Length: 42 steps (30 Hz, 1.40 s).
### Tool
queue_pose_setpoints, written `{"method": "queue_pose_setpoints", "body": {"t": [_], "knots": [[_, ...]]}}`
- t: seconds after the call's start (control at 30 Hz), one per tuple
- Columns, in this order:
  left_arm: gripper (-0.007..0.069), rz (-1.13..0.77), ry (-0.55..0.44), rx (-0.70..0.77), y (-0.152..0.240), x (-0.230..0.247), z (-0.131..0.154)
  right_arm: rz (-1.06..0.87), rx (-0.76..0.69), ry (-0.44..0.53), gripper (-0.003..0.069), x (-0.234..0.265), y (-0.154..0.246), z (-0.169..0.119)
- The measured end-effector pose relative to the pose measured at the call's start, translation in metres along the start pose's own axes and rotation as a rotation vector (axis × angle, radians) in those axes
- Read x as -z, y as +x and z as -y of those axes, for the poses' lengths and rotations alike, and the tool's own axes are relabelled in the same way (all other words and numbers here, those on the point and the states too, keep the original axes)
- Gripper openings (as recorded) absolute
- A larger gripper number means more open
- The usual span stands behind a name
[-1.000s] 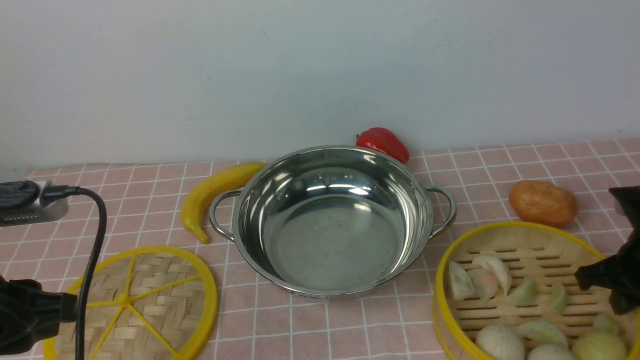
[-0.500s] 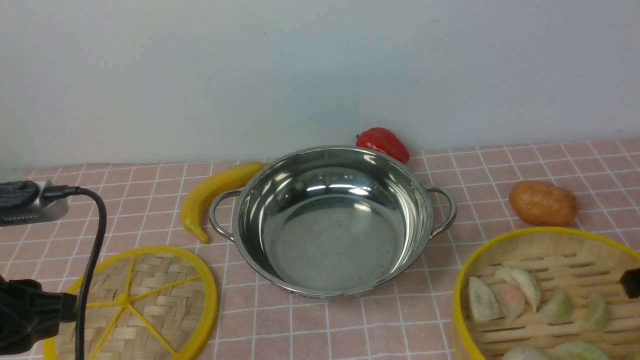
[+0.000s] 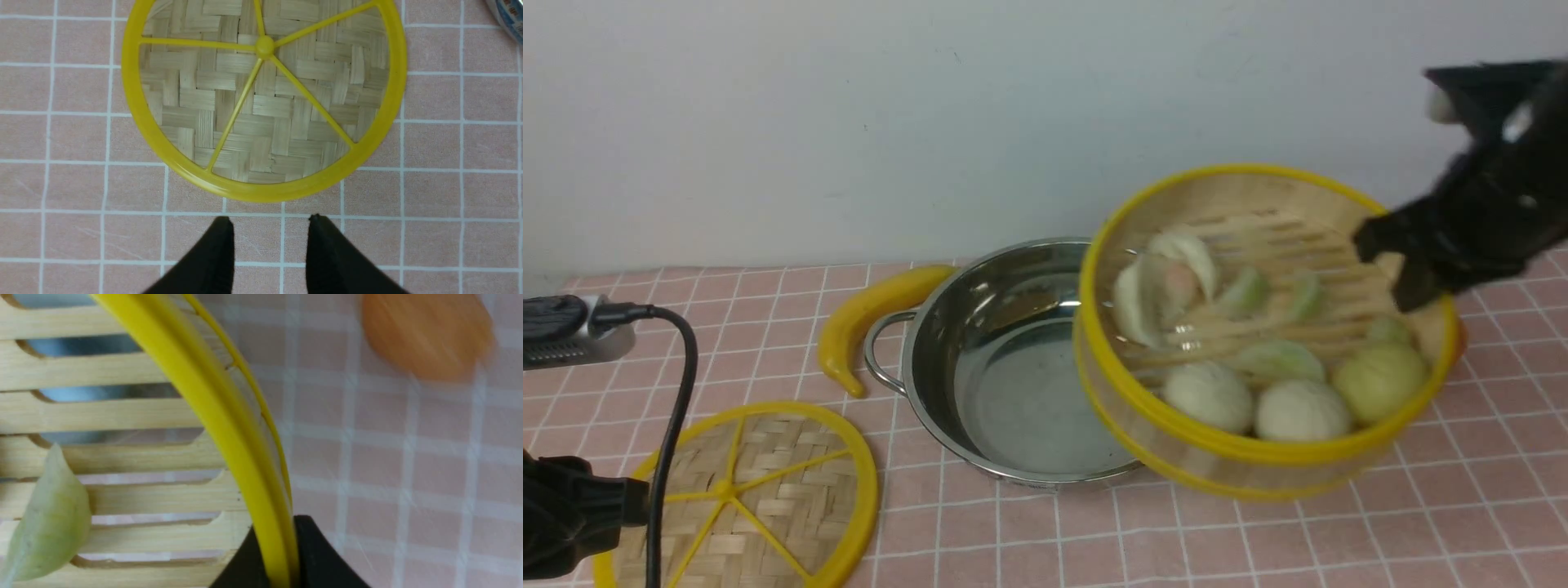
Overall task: Place the steamer in the pot on the pink tablecloth, and put the lid on the steamer.
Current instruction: 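Place the bamboo steamer basket of food into the steel pot with the right gripper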
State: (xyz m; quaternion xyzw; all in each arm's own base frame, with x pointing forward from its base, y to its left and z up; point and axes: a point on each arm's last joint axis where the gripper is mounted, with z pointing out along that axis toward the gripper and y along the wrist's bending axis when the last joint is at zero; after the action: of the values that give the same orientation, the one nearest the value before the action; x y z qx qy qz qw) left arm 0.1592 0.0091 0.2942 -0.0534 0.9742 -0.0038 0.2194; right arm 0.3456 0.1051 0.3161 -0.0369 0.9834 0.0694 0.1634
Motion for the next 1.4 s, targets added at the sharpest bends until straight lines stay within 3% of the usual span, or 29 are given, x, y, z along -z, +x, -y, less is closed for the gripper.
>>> {"method": "queue_pose_setpoints", "body": {"t": [0.13,0.3,0.6,1.03,1.2,1.4], "knots": [[0.0243,0.000,0.000,0.000,0.000,0.000,0.000,0.033,0.028,-0.036,0.0053,-0.035,-0.044,-0.040],[0.0243,0.000,0.000,0.000,0.000,0.000,0.000,0.016,0.041,-0.048,0.0053,-0.073,-0.063,-0.059],[0.0243,0.000,0.001,0.000,0.000,0.000,0.000,-0.055,0.057,-0.032,0.0053,-0.121,-0.067,-0.070],[0.0243,0.000,0.002,0.001,0.000,0.000,0.000,-0.064,0.092,-0.040,0.0053,-0.143,-0.068,-0.087],[0.0243,0.000,0.002,0.001,0.000,0.000,0.000,-0.062,0.113,0.038,0.0053,-0.152,-0.068,-0.080],[0.0243,0.000,0.002,0.001,0.000,0.000,0.000,-0.061,0.111,0.039,0.0053,-0.152,-0.069,-0.080]]}}
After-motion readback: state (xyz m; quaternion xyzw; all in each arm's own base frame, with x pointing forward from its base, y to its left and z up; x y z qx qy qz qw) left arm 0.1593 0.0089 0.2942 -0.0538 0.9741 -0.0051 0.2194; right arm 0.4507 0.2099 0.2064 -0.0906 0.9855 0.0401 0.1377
